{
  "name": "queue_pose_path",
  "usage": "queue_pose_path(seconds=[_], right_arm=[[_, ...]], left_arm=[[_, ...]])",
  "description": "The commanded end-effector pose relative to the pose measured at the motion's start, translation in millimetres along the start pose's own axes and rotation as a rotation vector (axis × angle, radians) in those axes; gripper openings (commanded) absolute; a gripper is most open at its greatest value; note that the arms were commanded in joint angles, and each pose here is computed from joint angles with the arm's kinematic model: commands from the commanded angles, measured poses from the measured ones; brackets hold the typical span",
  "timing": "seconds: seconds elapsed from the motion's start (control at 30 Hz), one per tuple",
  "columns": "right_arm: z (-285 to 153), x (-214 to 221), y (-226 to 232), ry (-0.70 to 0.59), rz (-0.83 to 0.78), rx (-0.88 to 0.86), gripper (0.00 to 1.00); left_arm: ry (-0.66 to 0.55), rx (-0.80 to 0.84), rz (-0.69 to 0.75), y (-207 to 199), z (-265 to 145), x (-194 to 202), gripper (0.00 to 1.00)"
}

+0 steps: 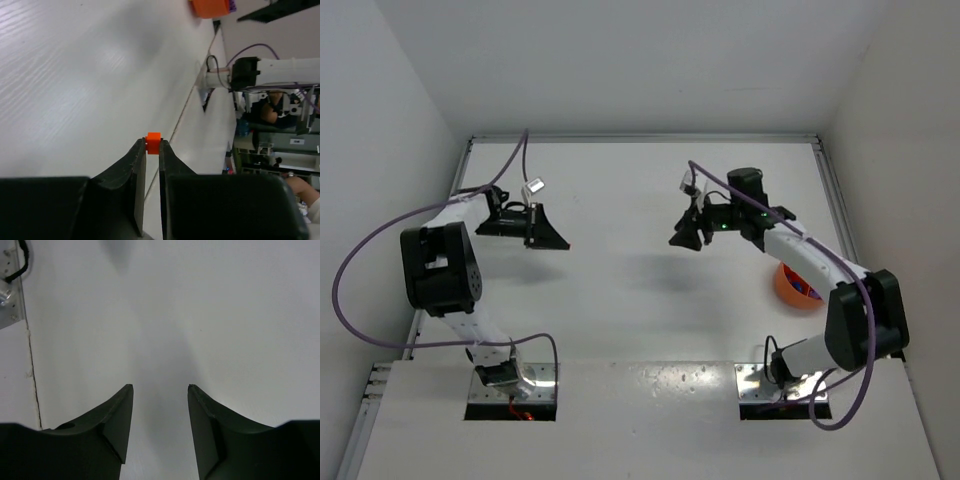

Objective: Sort the legos into containers by color

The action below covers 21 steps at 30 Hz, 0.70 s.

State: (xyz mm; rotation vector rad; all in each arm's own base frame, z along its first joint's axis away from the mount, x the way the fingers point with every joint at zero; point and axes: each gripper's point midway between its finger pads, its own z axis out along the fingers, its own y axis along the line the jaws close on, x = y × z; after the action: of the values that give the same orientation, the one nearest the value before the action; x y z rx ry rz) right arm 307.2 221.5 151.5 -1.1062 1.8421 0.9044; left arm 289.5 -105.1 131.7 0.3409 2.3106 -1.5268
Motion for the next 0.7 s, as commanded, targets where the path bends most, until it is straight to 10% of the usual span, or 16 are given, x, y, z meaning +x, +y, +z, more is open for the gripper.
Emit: queue_pose_path(seconds=[0.0,0.67], right_arm=[[22.6,-40.8,29.8,-0.138,-0.188,-0.108,0.46],[151.0,-98.3,108.6,-0.279,-0.468,-0.185,0.45]], left_arm=[[-0.070,0.119,-0.052,-34.7,-0.2,-10.6,0.00],[-0.154,0.152,-0.055,-80.3,-11.0,0.5,0.00]])
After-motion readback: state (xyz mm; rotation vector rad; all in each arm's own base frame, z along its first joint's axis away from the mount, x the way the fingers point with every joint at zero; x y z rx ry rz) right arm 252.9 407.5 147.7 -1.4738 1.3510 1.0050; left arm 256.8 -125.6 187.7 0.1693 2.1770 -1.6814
